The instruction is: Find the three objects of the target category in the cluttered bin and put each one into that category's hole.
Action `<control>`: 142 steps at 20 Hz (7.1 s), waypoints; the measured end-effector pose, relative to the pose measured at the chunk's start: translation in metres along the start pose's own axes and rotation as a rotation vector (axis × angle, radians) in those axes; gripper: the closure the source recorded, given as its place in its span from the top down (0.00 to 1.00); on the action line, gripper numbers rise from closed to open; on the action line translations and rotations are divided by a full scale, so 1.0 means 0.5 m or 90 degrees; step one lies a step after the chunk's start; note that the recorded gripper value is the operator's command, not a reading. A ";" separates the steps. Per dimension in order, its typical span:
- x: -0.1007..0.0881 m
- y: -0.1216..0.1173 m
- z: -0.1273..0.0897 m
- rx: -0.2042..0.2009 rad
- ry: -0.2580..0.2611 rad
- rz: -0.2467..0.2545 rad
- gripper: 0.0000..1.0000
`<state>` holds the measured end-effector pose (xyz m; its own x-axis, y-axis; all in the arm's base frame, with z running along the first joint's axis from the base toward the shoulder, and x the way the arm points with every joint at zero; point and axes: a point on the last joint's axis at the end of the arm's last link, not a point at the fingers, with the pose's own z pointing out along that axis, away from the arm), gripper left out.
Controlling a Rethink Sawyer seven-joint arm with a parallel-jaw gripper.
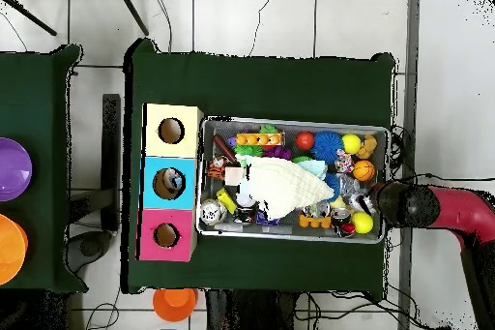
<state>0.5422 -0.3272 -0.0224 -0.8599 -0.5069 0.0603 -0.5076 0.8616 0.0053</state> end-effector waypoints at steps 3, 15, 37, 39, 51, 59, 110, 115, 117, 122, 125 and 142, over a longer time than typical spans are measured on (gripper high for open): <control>0.003 -0.002 0.000 -0.005 -0.012 0.007 1.00; -0.016 0.009 0.009 -0.010 -0.050 0.006 0.00; -0.042 0.024 0.011 -0.013 -0.058 -0.006 1.00; -0.049 0.028 0.011 -0.013 -0.058 -0.010 1.00; -0.075 0.042 0.001 -0.004 -0.048 -0.031 1.00; -0.074 0.049 -0.004 0.009 -0.023 -0.044 1.00; -0.067 0.025 0.036 0.022 -0.072 -0.024 0.00; -0.068 0.024 0.033 0.023 -0.073 -0.024 0.00; -0.069 0.023 0.028 0.025 -0.073 -0.025 0.00; -0.065 0.024 -0.006 0.039 -0.083 -0.036 0.00; -0.060 0.018 -0.039 0.057 -0.103 -0.040 0.00; -0.013 -0.005 -0.158 0.131 -0.148 -0.056 0.00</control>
<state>0.5533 -0.3239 0.0563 -0.7894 -0.5923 -0.1611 -0.5606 0.8026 -0.2037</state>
